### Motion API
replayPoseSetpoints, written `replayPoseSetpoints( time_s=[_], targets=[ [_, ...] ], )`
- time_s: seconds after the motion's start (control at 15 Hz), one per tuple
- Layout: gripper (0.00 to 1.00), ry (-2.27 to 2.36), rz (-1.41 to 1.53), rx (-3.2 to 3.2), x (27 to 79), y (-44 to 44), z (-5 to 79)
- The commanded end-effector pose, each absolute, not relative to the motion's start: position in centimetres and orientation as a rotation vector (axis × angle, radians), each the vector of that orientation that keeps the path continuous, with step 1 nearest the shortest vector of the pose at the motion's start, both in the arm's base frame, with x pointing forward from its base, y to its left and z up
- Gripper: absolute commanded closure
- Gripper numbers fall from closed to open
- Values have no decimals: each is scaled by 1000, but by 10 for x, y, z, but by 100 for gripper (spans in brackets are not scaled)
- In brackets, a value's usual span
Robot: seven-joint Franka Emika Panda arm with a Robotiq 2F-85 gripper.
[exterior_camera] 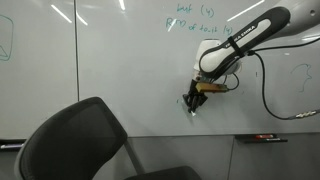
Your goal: Use the marker from the seat to write on the whiteboard.
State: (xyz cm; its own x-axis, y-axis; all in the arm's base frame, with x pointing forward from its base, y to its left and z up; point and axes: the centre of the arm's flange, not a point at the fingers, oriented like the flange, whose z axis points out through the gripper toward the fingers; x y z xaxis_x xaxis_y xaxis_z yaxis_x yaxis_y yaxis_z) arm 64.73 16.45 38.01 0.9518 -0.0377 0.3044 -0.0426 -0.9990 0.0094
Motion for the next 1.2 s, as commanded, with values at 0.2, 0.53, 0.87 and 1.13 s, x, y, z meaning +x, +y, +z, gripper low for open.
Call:
replayPoseSetpoints(
  time_s=[0.2, 0.53, 0.87, 1.13],
  targets=[
    [94, -65, 507, 3081, 668, 162, 370],
    [94, -55, 507, 3076, 671, 164, 366],
    [94, -11, 553, 3037, 671, 166, 374],
    [94, 71, 620, 2973, 672, 168, 382]
  ],
)
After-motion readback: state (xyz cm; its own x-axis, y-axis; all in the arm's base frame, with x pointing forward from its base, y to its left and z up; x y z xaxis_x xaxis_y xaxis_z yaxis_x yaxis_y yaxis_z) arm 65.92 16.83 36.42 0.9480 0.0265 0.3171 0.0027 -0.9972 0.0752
